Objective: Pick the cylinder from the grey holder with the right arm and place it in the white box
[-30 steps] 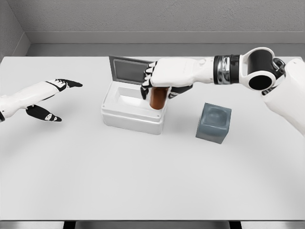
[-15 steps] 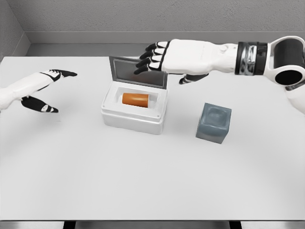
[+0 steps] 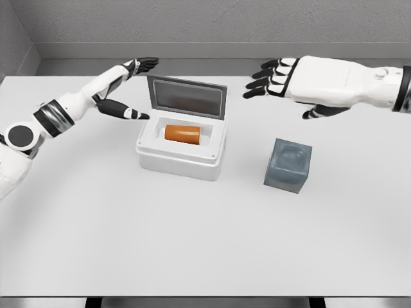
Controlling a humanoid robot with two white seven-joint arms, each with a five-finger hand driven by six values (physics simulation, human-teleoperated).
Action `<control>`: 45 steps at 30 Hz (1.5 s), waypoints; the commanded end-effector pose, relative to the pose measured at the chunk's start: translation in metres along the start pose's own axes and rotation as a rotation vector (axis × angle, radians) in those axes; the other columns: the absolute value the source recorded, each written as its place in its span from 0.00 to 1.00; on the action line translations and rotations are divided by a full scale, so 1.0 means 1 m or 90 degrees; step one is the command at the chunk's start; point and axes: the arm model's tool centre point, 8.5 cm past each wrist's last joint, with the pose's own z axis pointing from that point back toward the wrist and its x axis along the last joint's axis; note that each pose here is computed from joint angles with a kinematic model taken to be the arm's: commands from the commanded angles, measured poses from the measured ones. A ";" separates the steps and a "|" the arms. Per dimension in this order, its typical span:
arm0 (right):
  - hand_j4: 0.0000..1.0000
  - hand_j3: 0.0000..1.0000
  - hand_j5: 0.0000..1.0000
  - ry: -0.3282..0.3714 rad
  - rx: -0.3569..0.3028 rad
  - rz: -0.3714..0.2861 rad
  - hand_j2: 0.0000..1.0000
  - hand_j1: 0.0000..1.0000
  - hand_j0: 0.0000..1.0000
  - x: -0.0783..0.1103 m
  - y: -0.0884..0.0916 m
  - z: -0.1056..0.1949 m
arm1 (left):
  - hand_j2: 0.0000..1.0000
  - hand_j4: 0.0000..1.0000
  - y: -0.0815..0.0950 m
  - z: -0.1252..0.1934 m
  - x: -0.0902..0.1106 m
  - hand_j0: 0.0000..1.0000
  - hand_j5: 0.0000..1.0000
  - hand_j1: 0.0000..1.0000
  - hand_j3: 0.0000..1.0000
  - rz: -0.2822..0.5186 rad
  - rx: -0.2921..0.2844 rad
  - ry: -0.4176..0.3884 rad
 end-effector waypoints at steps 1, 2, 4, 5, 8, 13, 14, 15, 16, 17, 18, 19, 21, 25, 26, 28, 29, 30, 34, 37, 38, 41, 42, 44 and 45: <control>1.00 1.00 1.00 0.027 0.018 0.003 1.00 1.00 1.00 -0.006 -0.001 0.020 | 0.98 0.98 -0.005 -0.007 0.002 0.98 0.98 0.98 0.98 0.033 0.004 -0.016; 1.00 1.00 1.00 0.029 0.023 -0.003 1.00 1.00 1.00 -0.007 0.003 0.021 | 0.98 0.98 -0.001 -0.007 0.003 0.98 0.98 0.98 0.98 0.038 0.012 -0.020; 1.00 1.00 1.00 0.041 0.028 -0.001 1.00 1.00 1.00 -0.009 0.003 0.029 | 0.98 0.98 0.004 -0.009 0.006 0.98 0.98 0.98 0.98 0.039 0.019 -0.025; 1.00 1.00 1.00 0.041 0.032 -0.007 1.00 1.00 1.00 -0.008 0.007 0.029 | 0.98 0.98 0.005 -0.007 0.003 0.98 0.98 0.98 0.98 0.041 0.023 -0.020; 1.00 1.00 1.00 0.043 0.034 -0.011 1.00 1.00 1.00 -0.010 0.009 0.029 | 0.98 0.98 0.005 -0.009 -0.004 0.98 0.98 0.98 0.98 0.046 0.031 -0.006; 1.00 1.00 1.00 0.040 0.038 -0.021 1.00 1.00 1.00 -0.008 0.016 0.028 | 0.99 0.99 -0.008 -0.011 -0.014 0.99 0.99 0.99 0.99 0.056 -0.004 0.010; 1.00 1.00 1.00 0.040 0.038 -0.021 1.00 1.00 1.00 -0.008 0.016 0.028 | 0.99 0.99 -0.007 -0.010 -0.014 0.99 0.99 0.99 0.99 0.055 -0.006 0.010; 1.00 1.00 1.00 0.040 0.038 -0.021 1.00 1.00 1.00 -0.008 0.016 0.028 | 0.99 0.99 -0.008 -0.010 -0.014 0.99 0.99 0.99 0.99 0.055 -0.009 0.010; 1.00 1.00 1.00 0.040 0.038 -0.021 1.00 1.00 1.00 -0.008 0.016 0.028 | 0.99 0.99 -0.008 -0.010 -0.014 0.99 0.99 0.99 0.99 0.055 -0.009 0.010; 1.00 1.00 1.00 0.040 0.038 -0.021 1.00 1.00 1.00 -0.008 0.016 0.028 | 0.99 0.99 -0.007 -0.009 -0.014 0.99 0.99 0.99 0.99 0.054 -0.011 0.010; 1.00 1.00 1.00 0.040 0.038 -0.021 1.00 1.00 1.00 -0.008 0.016 0.028 | 0.99 0.99 -0.006 -0.007 -0.014 0.99 0.99 0.99 0.99 0.054 -0.011 0.010; 1.00 1.00 1.00 0.040 0.038 -0.021 1.00 1.00 1.00 -0.008 0.016 0.028 | 0.99 0.99 -0.005 -0.006 -0.014 0.99 0.99 0.99 0.99 0.053 -0.010 0.011; 1.00 1.00 1.00 0.040 0.037 -0.020 1.00 1.00 1.00 -0.008 0.016 0.028 | 0.99 0.99 -0.001 -0.003 -0.013 0.99 0.99 0.99 0.99 0.049 -0.007 0.014; 1.00 1.00 1.00 0.038 0.038 -0.020 1.00 1.00 1.00 -0.007 0.016 0.028 | 0.99 0.99 0.012 0.006 -0.010 0.99 0.99 0.99 0.99 0.035 0.000 0.017; 1.00 1.00 1.00 0.038 0.038 -0.020 1.00 1.00 1.00 -0.007 0.016 0.028 | 0.99 0.99 0.014 0.007 -0.008 0.99 0.99 0.99 0.99 0.039 0.002 0.011; 1.00 1.00 1.00 0.038 0.038 -0.021 1.00 1.00 1.00 -0.007 0.016 0.027 | 0.99 0.99 0.013 0.006 0.001 0.99 0.99 0.99 0.99 0.047 -0.011 -0.010; 1.00 1.00 1.00 0.038 0.038 -0.021 1.00 1.00 1.00 -0.007 0.016 0.027 | 0.99 0.99 0.011 0.005 0.003 0.99 0.99 0.99 0.99 0.047 -0.023 -0.017; 1.00 1.00 1.00 0.038 0.038 -0.021 1.00 1.00 1.00 -0.007 0.016 0.027 | 0.99 0.99 0.009 0.003 0.005 0.99 0.99 0.99 0.99 0.048 -0.029 -0.022; 1.00 1.00 1.00 0.038 0.039 -0.022 1.00 1.00 1.00 -0.007 0.017 0.027 | 1.00 1.00 -0.001 0.000 0.014 1.00 1.00 1.00 1.00 0.047 -0.053 -0.042; 1.00 1.00 1.00 0.038 0.039 -0.022 1.00 1.00 1.00 -0.007 0.017 0.027 | 1.00 1.00 0.003 0.006 0.015 1.00 1.00 1.00 1.00 0.042 -0.056 -0.039; 1.00 1.00 1.00 0.038 0.039 -0.022 1.00 1.00 1.00 -0.007 0.017 0.027 | 1.00 1.00 0.005 0.008 0.020 1.00 1.00 1.00 1.00 0.042 -0.056 -0.049; 1.00 1.00 1.00 0.039 0.039 -0.022 1.00 1.00 1.00 -0.008 0.017 0.028 | 1.00 1.00 0.006 0.016 0.023 1.00 1.00 1.00 1.00 0.045 -0.057 -0.052; 1.00 1.00 1.00 0.038 0.039 -0.022 1.00 1.00 1.00 -0.007 0.017 0.027 | 1.00 1.00 0.008 0.018 0.025 1.00 1.00 1.00 1.00 0.042 -0.059 -0.054; 1.00 1.00 1.00 0.038 0.039 -0.022 1.00 1.00 1.00 -0.007 0.017 0.027 | 1.00 1.00 0.016 0.026 0.031 1.00 1.00 1.00 1.00 0.041 -0.053 -0.059; 1.00 1.00 1.00 0.038 0.039 -0.023 1.00 1.00 1.00 -0.007 0.018 0.027 | 1.00 1.00 0.019 0.028 0.031 1.00 1.00 1.00 1.00 0.037 -0.053 -0.055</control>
